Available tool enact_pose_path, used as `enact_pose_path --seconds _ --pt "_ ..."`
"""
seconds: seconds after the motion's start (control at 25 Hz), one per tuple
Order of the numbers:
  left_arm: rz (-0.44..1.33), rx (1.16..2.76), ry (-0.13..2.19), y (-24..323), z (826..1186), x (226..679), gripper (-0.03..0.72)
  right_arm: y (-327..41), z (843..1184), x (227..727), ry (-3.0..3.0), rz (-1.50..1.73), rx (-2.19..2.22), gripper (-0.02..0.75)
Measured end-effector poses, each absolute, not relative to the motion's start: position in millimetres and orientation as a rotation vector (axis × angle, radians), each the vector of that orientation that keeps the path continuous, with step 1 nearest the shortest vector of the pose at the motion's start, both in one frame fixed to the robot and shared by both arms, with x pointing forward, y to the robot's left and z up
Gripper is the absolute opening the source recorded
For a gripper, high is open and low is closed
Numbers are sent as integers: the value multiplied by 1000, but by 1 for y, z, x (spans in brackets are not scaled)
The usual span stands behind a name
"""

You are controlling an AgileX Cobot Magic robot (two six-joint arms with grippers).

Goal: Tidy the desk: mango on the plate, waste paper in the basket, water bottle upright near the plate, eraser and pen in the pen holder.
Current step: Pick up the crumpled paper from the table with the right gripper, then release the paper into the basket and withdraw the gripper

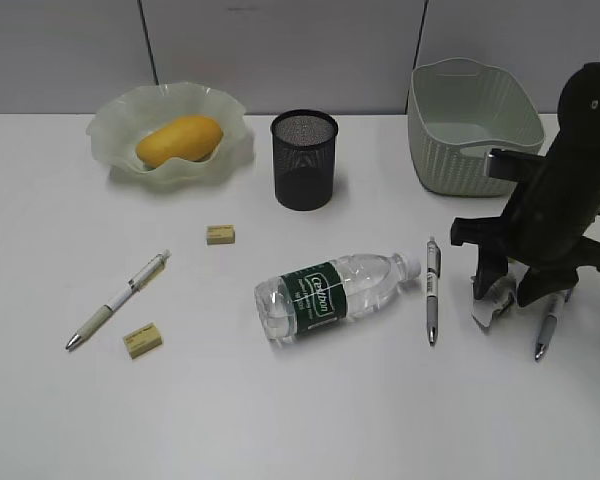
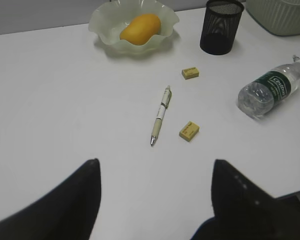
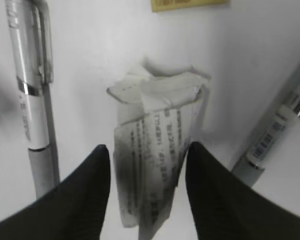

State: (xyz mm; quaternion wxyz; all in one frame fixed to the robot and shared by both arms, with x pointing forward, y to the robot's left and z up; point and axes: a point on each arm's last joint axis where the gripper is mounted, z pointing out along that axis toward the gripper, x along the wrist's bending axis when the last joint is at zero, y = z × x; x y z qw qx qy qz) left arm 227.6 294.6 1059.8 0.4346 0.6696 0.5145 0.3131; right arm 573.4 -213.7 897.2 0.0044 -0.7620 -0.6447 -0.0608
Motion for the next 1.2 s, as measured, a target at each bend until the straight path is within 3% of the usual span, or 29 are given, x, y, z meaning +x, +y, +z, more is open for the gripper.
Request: enact_pose_path --seconds 0.2,0.32,0.72,1.2 --pt "780 1667 1281 295 1060 228 523 -213 893 575 -2013 -173 -2386 157" --pt "780 1667 1281 295 1060 228 523 -212 900 579 -2019 -152 -2370 81" --pt "781 1668 1282 295 1060 228 523 -205 951 595 -2126 -46 -2173 68" --pt "782 1669 1283 295 1060 228 522 -200 1050 653 -2390 -641 -2299 67"
